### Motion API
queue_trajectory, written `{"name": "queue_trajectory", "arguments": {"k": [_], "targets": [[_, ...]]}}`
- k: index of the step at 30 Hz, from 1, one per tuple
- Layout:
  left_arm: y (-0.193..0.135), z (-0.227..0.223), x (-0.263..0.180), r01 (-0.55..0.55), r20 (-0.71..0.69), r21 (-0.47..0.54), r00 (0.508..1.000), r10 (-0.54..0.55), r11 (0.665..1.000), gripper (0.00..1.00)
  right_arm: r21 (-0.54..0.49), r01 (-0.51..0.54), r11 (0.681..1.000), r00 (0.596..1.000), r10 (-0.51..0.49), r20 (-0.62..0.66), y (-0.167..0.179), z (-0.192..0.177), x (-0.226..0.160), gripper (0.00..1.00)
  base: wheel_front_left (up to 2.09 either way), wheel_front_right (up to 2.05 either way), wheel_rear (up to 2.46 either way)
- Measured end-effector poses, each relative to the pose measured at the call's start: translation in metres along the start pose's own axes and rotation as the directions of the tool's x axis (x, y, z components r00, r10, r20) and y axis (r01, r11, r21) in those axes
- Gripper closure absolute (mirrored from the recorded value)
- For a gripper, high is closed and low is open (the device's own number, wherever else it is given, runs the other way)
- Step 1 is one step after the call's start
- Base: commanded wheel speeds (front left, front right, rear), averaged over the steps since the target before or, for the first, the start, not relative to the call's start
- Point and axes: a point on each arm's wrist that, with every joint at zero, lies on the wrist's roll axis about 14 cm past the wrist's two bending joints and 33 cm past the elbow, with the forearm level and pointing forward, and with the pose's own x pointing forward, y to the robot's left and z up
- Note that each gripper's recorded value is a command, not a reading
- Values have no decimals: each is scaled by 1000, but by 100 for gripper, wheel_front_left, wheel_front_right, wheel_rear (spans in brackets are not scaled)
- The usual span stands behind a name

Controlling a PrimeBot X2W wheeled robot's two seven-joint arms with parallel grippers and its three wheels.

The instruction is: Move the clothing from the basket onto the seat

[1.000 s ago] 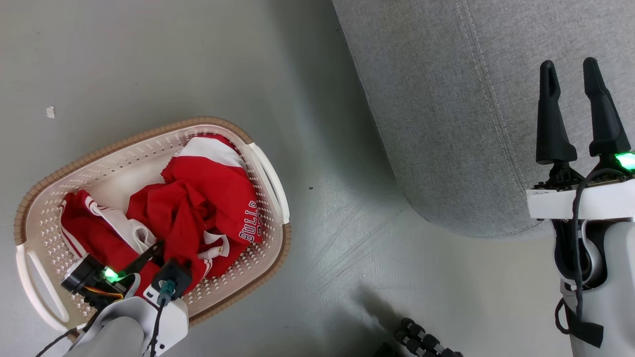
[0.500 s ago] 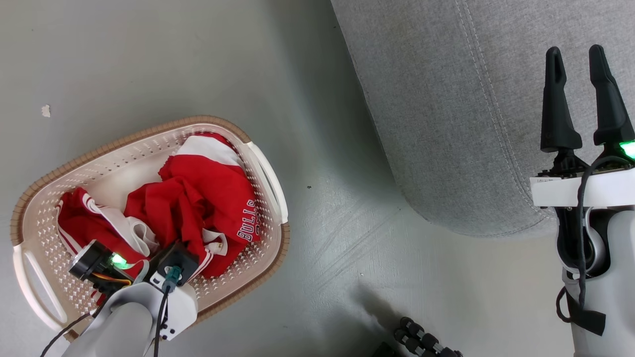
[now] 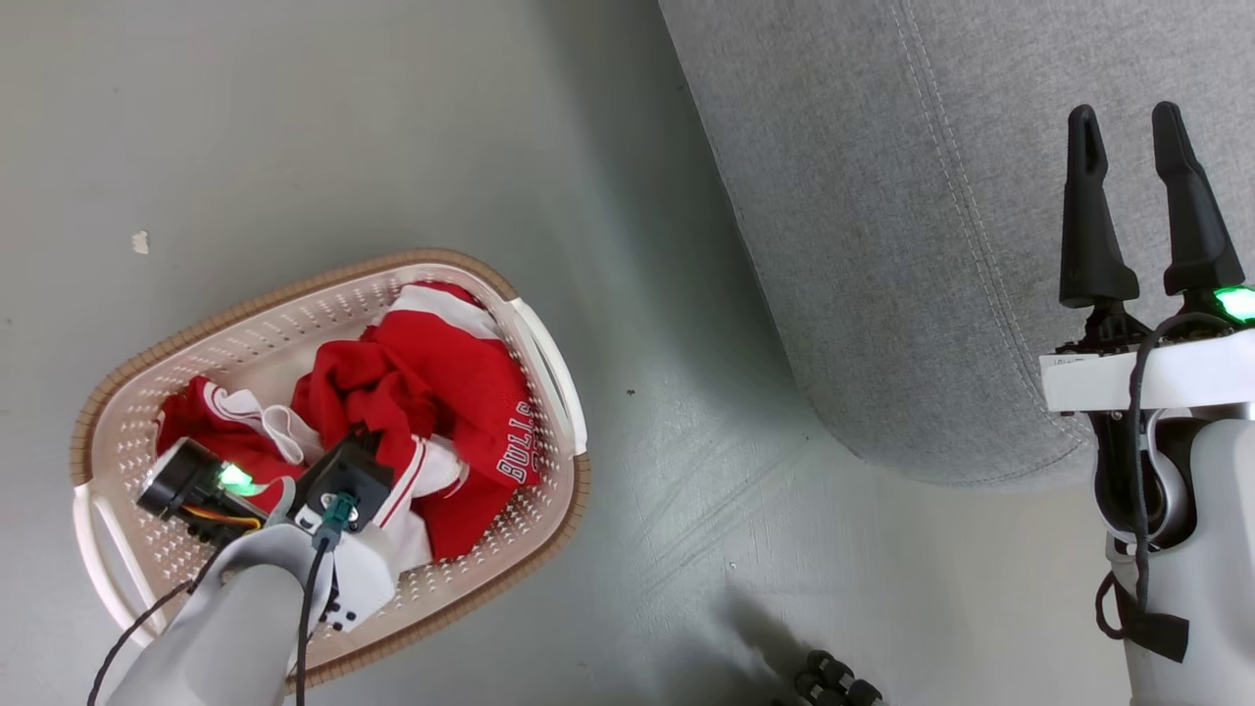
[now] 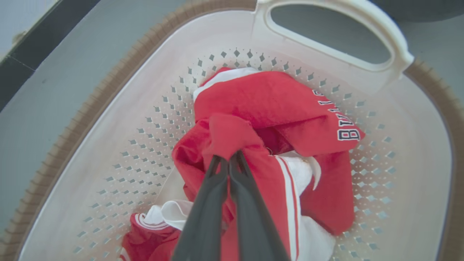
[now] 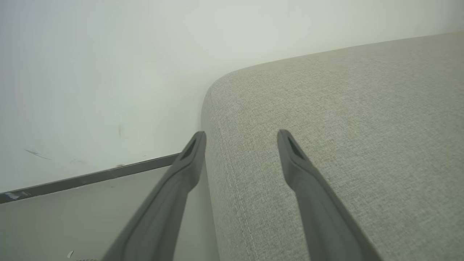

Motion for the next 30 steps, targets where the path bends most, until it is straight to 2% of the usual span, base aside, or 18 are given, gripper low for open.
{"name": "queue_trajectory", "arguments": {"k": [8,16,23,30], "targets": [[39,60,-9,-119,170,-20,978,120,993,100,9,-34,999,999,34,7,12,5,-1,0,0,0,0],[72,129,-38,-223,362,-39,905,222,974,100,5,-90,996,996,90,22,31,13,-2,0,0,0,0],[97,182,-82,-329,507,-59,803,312,943,100,5,-149,989,988,148,49,50,25,-4,0,0,0,0],[112,234,-131,-412,639,-58,685,351,909,100,-1,-201,980,976,200,81,68,41,-8,0,0,0,0]]}}
